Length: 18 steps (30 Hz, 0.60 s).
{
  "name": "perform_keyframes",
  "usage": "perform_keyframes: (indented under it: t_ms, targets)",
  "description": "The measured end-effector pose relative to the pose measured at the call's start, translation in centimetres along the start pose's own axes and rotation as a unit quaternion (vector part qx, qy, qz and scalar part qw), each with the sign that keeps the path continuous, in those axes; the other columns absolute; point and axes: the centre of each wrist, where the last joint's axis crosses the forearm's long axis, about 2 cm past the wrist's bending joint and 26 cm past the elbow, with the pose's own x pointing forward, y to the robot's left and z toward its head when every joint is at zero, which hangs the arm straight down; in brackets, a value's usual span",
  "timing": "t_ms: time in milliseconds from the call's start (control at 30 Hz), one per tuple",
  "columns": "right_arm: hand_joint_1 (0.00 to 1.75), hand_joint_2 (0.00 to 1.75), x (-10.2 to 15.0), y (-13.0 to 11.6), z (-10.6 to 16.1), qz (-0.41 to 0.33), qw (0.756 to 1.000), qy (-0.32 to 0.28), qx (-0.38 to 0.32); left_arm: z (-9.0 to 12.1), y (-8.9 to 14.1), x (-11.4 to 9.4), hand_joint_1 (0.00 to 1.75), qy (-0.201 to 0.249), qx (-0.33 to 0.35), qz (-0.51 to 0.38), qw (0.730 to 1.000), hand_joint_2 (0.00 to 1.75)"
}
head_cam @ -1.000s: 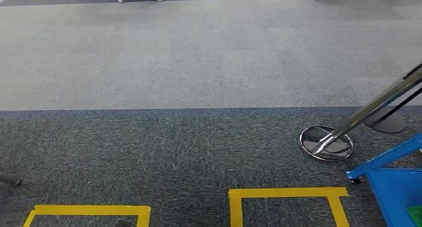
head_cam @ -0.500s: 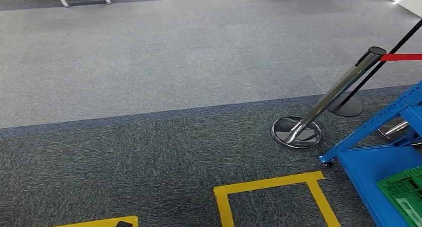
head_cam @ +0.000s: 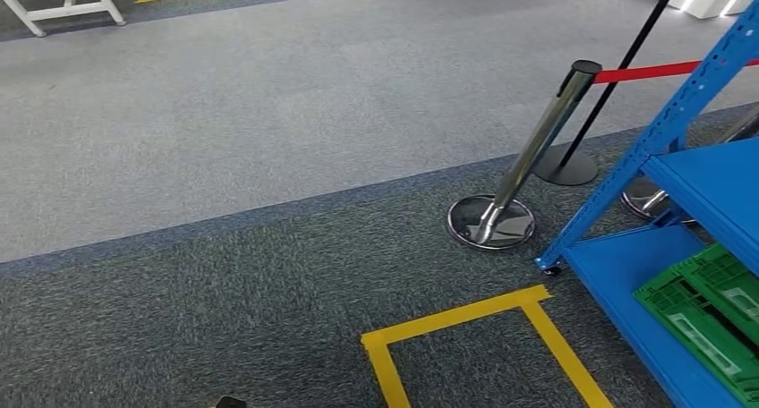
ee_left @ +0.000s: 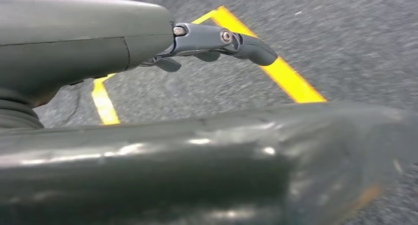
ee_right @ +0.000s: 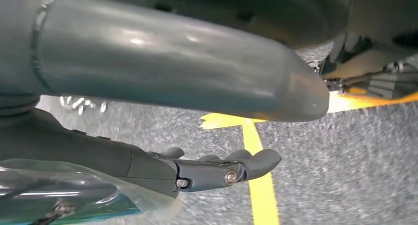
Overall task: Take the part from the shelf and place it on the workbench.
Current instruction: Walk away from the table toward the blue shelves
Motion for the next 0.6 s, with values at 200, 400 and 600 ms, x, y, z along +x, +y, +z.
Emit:
perform_keyframes:
  t_ms: [200,400,600]
  targets:
    - [0.0,0.0,-0.03,0.01,0.0,-0.001,1.0,0.0,0.0,0.18,-0.13,-0.28,0.0,0.003,-0.002,-0.003,1.0,0.0]
    - [0.0,0.0,0.01,0.1,0.02,-0.001,1.0,-0.001,0.002,0.24,-0.21,-0.27,0.0,0.003,-0.002,-0.004,1.0,0.0]
    - [0.0,0.0,0.02,0.1,0.01,-0.001,1.0,-0.001,0.002,0.39,-0.47,-0.11,0.0,-0.001,-0.004,-0.007,1.0,0.0]
